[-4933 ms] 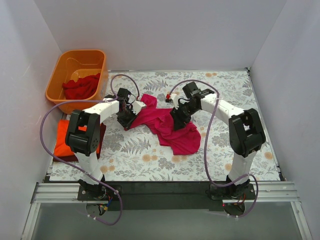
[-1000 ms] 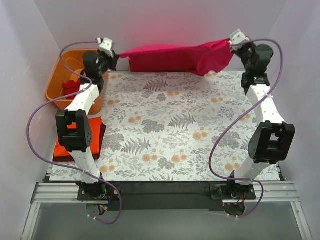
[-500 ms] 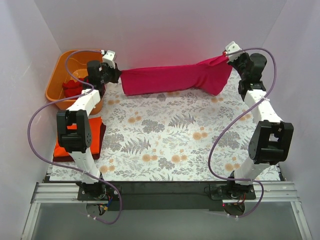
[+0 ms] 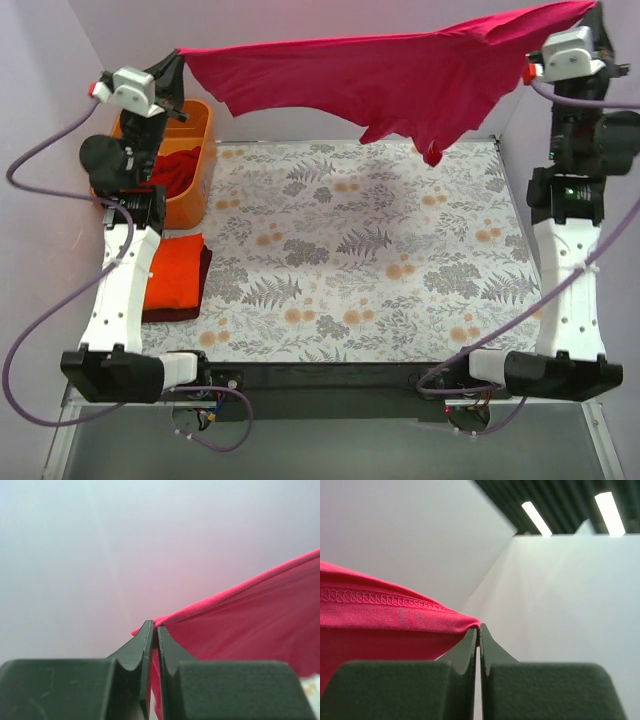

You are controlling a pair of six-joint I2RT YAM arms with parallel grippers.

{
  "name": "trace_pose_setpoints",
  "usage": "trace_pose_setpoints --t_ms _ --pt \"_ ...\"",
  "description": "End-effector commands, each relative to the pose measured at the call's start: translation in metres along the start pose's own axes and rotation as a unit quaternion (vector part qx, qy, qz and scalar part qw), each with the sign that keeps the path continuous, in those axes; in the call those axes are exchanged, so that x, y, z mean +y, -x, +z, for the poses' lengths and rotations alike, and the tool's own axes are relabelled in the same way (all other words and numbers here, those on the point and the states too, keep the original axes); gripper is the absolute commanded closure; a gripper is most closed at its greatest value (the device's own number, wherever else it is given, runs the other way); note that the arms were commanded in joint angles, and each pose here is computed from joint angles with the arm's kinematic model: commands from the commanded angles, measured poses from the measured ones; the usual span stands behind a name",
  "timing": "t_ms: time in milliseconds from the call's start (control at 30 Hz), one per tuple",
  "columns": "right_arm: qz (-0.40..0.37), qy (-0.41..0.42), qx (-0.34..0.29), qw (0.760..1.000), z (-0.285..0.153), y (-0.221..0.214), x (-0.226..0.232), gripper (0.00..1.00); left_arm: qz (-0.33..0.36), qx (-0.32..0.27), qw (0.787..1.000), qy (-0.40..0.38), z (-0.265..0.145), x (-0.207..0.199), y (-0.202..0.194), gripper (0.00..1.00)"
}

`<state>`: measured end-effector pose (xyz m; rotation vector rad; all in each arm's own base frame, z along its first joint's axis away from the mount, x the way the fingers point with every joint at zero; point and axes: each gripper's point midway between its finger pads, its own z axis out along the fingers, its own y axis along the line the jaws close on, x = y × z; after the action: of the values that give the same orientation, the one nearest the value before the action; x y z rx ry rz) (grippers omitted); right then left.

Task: Fold and stack the t-shirts
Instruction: Flatten the tshirt out

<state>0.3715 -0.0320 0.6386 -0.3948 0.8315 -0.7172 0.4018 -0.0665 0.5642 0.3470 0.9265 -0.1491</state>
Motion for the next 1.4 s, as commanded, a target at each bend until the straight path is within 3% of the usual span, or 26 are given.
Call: trace_pose_setpoints --t_ms 0,200,367,567,733,800,867,900,933,1033,1167,1267,1367 --pt "-0.020 -0.114 -0.037 0.993 -0.017 0.048 -0.077 0.99 0.037 -0.044 0.997 0.044 -0.011 0.019 0.031 1.00" --pt "-0.037 -0.126 -0.064 0.989 -0.016 0.068 -0.092 0.99 0.047 -0.060 0.996 0.055 -0.006 0.025 0.047 1.00" --pt "-0.044 -0.090 -0.050 0.994 0.003 0.041 -0.061 0.99 0.047 -0.045 0.996 0.054 0.006 0.029 0.026 1.00" --pt "-0.036 -0.016 -0.055 0.998 0.027 0.009 -0.007 0.99 0.001 -0.008 1.000 0.024 0.030 0.024 -0.025 1.00" --pt "-0.009 0.015 -0.023 1.000 0.062 -0.047 0.041 0.99 -0.045 0.039 0.998 0.032 0.060 0.034 -0.098 1.00" --pt "0.001 -0.007 -0.033 0.999 0.079 -0.043 0.032 0.99 -0.052 0.045 0.997 0.043 0.073 0.042 -0.118 1.00" --pt "0.022 -0.020 -0.017 0.999 0.100 -0.068 0.044 0.99 -0.051 0.032 0.996 0.065 0.094 0.057 -0.127 1.00" --pt "0.023 -0.061 -0.051 0.997 0.110 -0.038 0.011 0.99 -0.044 0.016 0.996 0.072 0.102 0.063 -0.121 1.00" --pt "0.026 -0.060 -0.047 0.997 0.121 -0.055 0.024 0.99 -0.029 -0.001 0.995 0.090 0.114 0.075 -0.119 1.00" --pt "0.015 -0.106 -0.073 0.992 0.130 -0.039 -0.001 0.99 0.004 -0.058 0.992 0.115 0.129 0.092 -0.086 1.00" --pt "0.010 -0.086 -0.065 0.994 0.120 -0.056 0.021 0.99 0.032 -0.030 0.996 0.080 0.131 0.082 -0.126 1.00" --pt "-0.001 -0.014 -0.045 0.999 0.101 -0.093 0.076 0.99 0.036 0.009 0.999 0.025 0.117 0.057 -0.163 1.00" --pt "-0.018 0.043 -0.016 0.999 0.072 -0.138 0.131 0.99 0.024 0.098 0.995 -0.010 0.075 0.029 -0.235 1.00"
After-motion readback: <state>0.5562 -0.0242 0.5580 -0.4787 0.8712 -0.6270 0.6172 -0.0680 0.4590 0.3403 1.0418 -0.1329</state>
